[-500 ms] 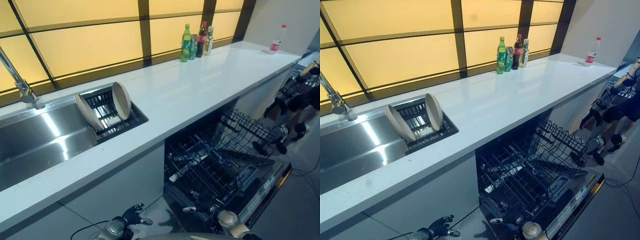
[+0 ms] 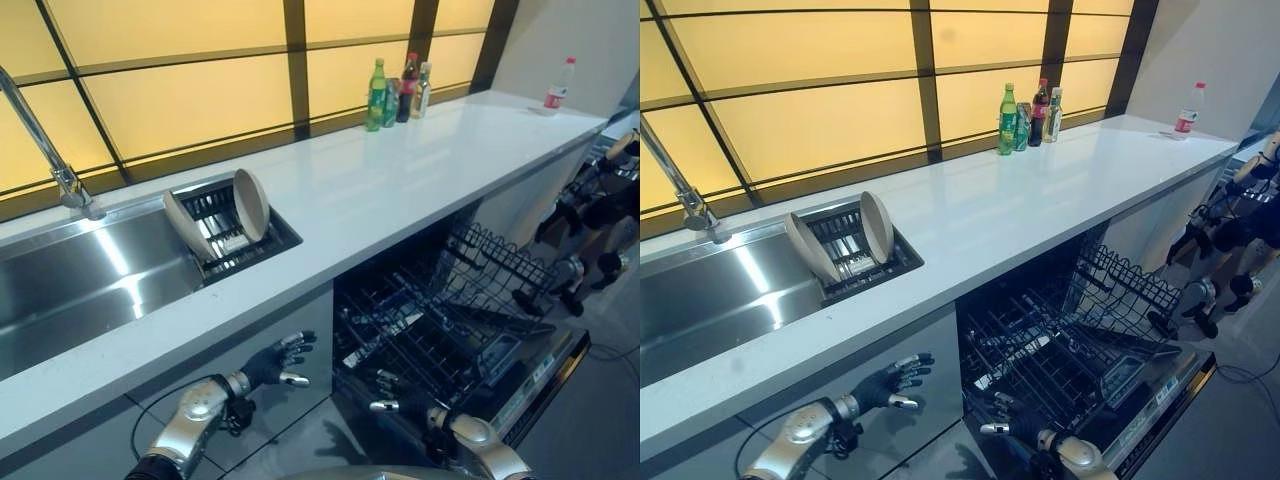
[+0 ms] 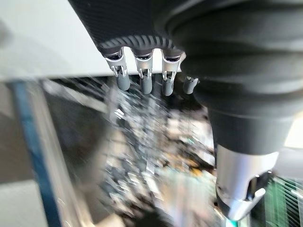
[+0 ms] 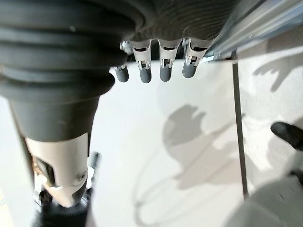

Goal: Pick up plates and place into dishwasher.

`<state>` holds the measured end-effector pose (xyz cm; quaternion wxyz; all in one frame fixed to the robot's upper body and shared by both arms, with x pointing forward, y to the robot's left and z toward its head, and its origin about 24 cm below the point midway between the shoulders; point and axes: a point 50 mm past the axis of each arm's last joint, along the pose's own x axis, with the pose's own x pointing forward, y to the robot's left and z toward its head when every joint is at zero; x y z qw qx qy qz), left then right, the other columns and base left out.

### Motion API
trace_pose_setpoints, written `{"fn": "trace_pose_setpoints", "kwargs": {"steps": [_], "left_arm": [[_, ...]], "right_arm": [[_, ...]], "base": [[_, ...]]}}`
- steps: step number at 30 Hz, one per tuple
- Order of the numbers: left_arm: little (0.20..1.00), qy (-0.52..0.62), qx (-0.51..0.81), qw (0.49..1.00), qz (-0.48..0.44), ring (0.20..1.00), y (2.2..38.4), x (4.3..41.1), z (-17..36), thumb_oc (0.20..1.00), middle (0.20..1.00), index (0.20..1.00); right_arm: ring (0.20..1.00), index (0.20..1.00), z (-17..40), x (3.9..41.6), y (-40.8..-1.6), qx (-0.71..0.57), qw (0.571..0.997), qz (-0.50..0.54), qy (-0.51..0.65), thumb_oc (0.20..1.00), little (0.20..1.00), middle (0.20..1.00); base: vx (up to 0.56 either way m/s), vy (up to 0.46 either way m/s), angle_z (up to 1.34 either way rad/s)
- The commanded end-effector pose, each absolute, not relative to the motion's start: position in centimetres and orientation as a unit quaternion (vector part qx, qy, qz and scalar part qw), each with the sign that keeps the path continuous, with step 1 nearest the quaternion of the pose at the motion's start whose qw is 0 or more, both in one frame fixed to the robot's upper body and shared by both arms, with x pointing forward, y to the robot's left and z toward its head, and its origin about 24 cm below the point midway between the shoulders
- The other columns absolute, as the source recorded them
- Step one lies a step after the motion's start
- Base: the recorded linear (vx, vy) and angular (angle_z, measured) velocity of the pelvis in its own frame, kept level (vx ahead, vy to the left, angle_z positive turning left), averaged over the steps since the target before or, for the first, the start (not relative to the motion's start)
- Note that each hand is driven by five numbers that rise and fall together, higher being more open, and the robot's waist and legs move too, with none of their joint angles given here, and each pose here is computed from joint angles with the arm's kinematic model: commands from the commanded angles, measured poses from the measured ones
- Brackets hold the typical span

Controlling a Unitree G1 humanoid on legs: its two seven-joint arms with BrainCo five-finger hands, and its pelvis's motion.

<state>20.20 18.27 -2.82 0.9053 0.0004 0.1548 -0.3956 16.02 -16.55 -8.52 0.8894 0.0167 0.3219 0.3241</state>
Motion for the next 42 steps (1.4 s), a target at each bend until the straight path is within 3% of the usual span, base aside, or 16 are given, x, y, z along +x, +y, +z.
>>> {"fn": "trace_pose_setpoints", "kwargs": {"steps": [1, 6, 9, 12, 14, 18, 22, 29, 42], "left_arm": [[1.000, 0.030, 0.000, 0.880, -0.474, 1.000, 18.7, 22.4, 3.5, 1.000, 1.000, 1.000], [1.000, -0.109, -0.055, 0.859, -0.497, 1.000, 19.5, 23.8, 11.1, 1.000, 1.000, 1.000], [1.000, -0.177, -0.049, 0.871, -0.456, 1.000, 20.3, 24.5, 14.6, 1.000, 1.000, 1.000], [1.000, -0.286, 0.089, 0.914, -0.273, 1.000, 23.5, 25.4, 18.9, 1.000, 1.000, 1.000], [1.000, -0.331, 0.191, 0.912, -0.151, 1.000, 25.7, 25.6, 21.4, 1.000, 1.000, 1.000], [1.000, -0.369, 0.402, 0.830, 0.118, 1.000, 30.7, 26.5, 25.5, 1.000, 1.000, 1.000], [1.000, -0.356, 0.573, 0.696, 0.246, 1.000, 33.8, 27.3, 28.1, 1.000, 1.000, 1.000], [1.000, -0.304, 0.740, 0.546, 0.249, 1.000, 34.4, 28.6, 27.8, 1.000, 1.000, 1.000], [1.000, -0.122, 0.895, 0.422, 0.072, 1.000, 36.2, 30.6, 21.4, 1.000, 1.000, 1.000]], "right_arm": [[1.000, 1.000, -4.1, 19.2, -16.1, 0.048, 0.900, 0.383, 0.203, 1.000, 1.000, 1.000], [1.000, 1.000, -3.3, 19.0, -17.8, 0.045, 0.897, 0.396, 0.191, 1.000, 1.000, 1.000], [1.000, 1.000, -3.3, 18.7, -18.2, 0.049, 0.899, 0.393, 0.186, 1.000, 1.000, 1.000], [1.000, 1.000, -2.8, 18.9, -18.5, 0.073, 0.906, 0.382, 0.170, 1.000, 1.000, 1.000], [1.000, 1.000, -2.5, 19.1, -18.7, 0.077, 0.911, 0.373, 0.161, 1.000, 1.000, 1.000], [1.000, 1.000, -1.7, 20.0, -18.3, 0.082, 0.912, 0.377, 0.138, 1.000, 1.000, 1.000], [1.000, 1.000, -0.8, 20.4, -17.5, 0.078, 0.908, 0.391, 0.133, 1.000, 1.000, 1.000], [1.000, 1.000, 0.8, 21.0, -18.6, 0.070, 0.900, 0.416, 0.111, 1.000, 1.000, 1.000], [1.000, 1.000, 3.0, 22.4, -20.1, 0.083, 0.899, 0.419, 0.093, 1.000, 1.000, 1.000]], "base": [[0.03, -0.012, 0.04], [0.03, -0.029, 0.06], [0.03, -0.027, 0.08], [0.01, -0.004, 0.02], [0.00, 0.000, 0.00], [0.01, 0.015, 0.03], [0.00, 0.000, 0.00], [0.04, 0.061, 0.00], [0.05, 0.119, -0.08]]}}
